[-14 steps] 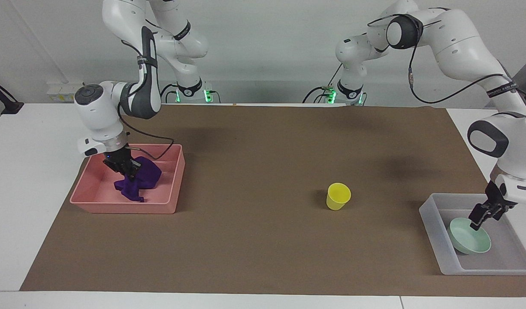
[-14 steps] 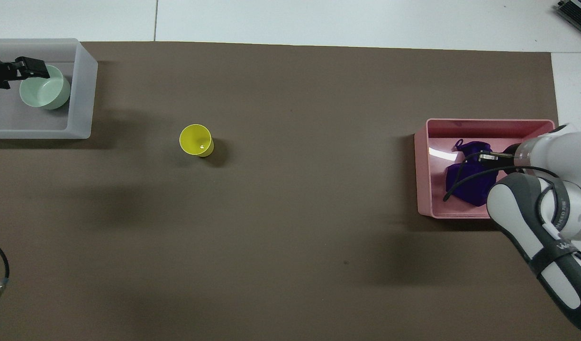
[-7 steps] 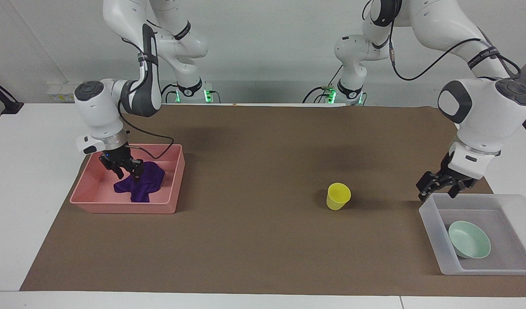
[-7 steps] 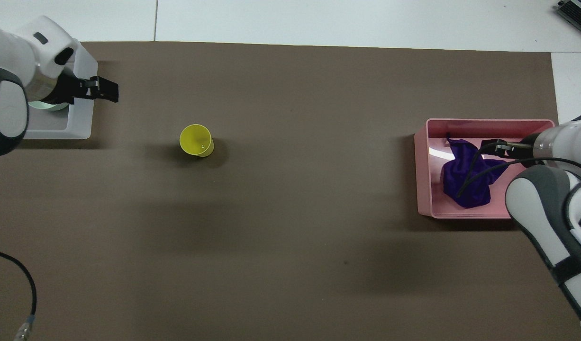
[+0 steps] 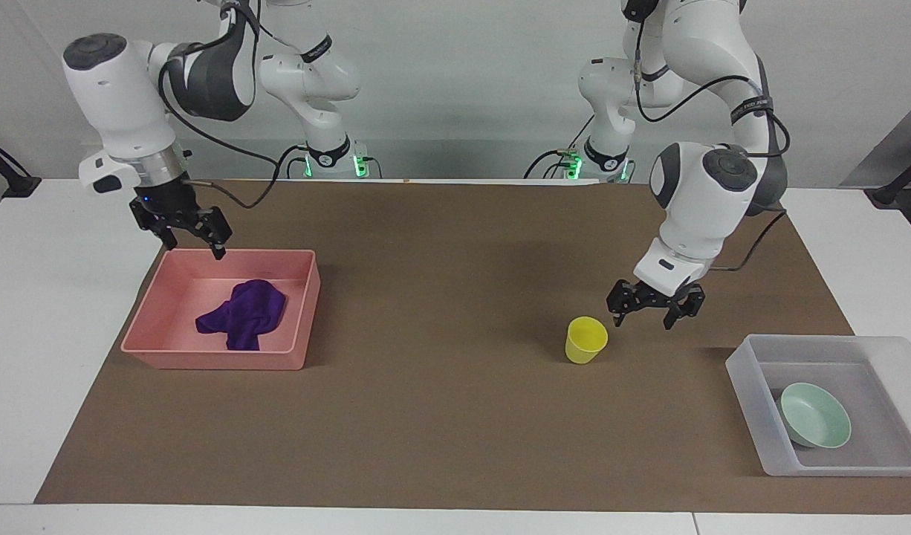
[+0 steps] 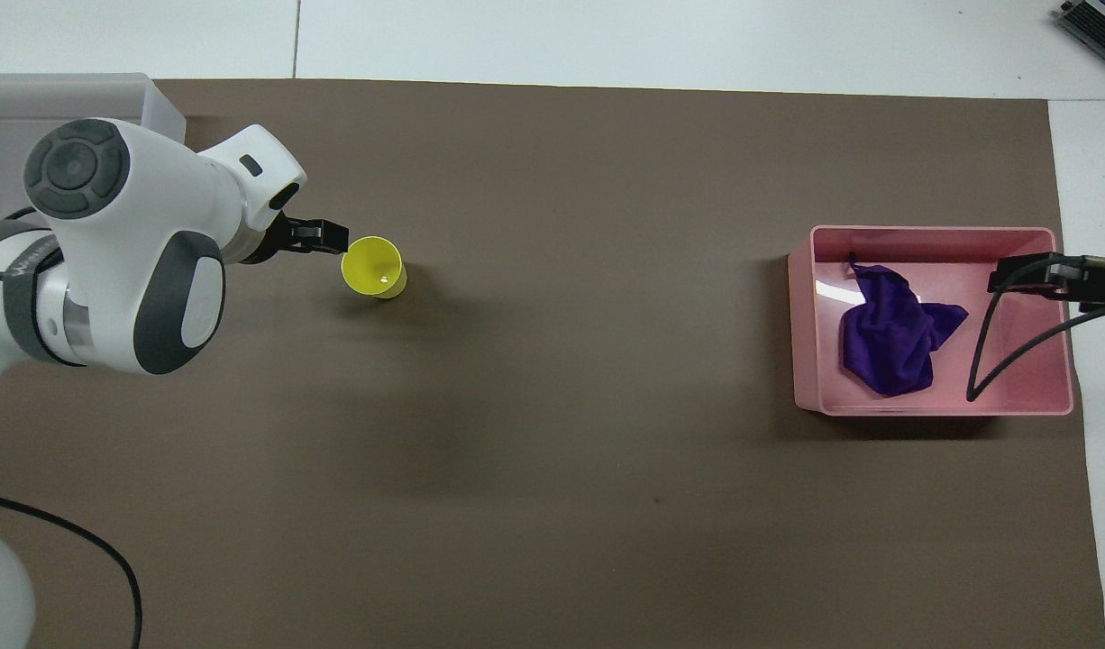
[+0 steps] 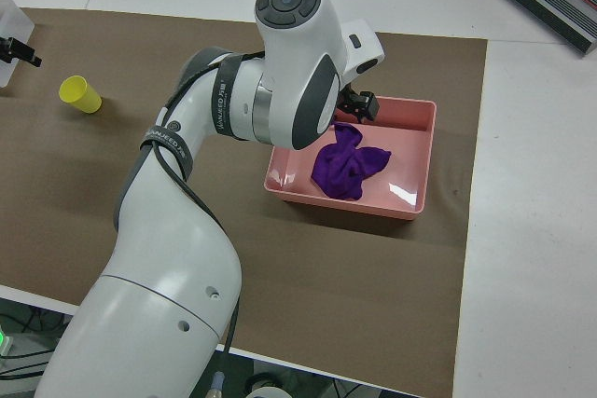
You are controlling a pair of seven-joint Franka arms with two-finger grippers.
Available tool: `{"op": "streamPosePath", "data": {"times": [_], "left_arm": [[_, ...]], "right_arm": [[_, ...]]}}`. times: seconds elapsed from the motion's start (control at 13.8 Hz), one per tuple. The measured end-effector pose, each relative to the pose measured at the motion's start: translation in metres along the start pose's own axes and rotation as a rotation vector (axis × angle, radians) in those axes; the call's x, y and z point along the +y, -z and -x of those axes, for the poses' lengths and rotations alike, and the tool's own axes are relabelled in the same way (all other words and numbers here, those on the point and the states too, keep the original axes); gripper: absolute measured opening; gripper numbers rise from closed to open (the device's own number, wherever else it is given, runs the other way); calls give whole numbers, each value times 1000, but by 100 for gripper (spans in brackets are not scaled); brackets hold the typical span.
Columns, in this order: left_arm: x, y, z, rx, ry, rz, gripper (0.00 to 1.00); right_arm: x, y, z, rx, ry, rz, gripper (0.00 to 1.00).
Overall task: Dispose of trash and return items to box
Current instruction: 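Reach the left gripper to the yellow cup while the right gripper withdraws, then grasp the yellow cup with the left gripper and lift it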
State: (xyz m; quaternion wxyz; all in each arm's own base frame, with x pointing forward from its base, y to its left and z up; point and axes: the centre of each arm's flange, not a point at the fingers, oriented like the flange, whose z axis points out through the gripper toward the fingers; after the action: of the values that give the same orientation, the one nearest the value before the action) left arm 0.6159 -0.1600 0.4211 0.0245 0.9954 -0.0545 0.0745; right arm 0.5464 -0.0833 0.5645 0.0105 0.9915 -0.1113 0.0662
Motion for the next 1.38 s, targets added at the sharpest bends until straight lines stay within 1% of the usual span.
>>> {"op": "streamPosePath", "data": {"times": [0.22, 0.36, 0.51, 0.8, 0.87, 1.01, 1.09, 1.16, 1.23, 1.38], "left_arm": [[24, -20, 14, -5, 5, 5, 100], [31, -32, 22, -6, 0, 6, 100], [30, -42, 27, -1, 1, 6, 100], [32, -69, 46, 1, -7, 6, 100], [35, -73, 49, -2, -13, 7, 95], [39, -76, 52, -5, -19, 7, 72], [39, -76, 53, -6, -20, 7, 72], [40, -76, 53, -5, -20, 7, 64], [39, -76, 53, -2, -19, 8, 52], [39, -75, 51, 15, -18, 11, 23]], "right_arm": [[2, 57, 3, -26, -4, 3, 100], [6, 85, 5, -23, -10, 4, 100], [10, 95, 6, -19, -17, 4, 100], [10, 94, 8, -36, -17, 5, 100], [10, 93, 9, -43, -17, 6, 100], [9, 91, 10, -54, -15, 6, 100], [9, 91, 10, -54, -15, 6, 100], [9, 91, 10, -54, -15, 6, 100], [8, 91, 10, -55, -14, 6, 100], [7, 91, 11, -59, -12, 6, 100]]}}
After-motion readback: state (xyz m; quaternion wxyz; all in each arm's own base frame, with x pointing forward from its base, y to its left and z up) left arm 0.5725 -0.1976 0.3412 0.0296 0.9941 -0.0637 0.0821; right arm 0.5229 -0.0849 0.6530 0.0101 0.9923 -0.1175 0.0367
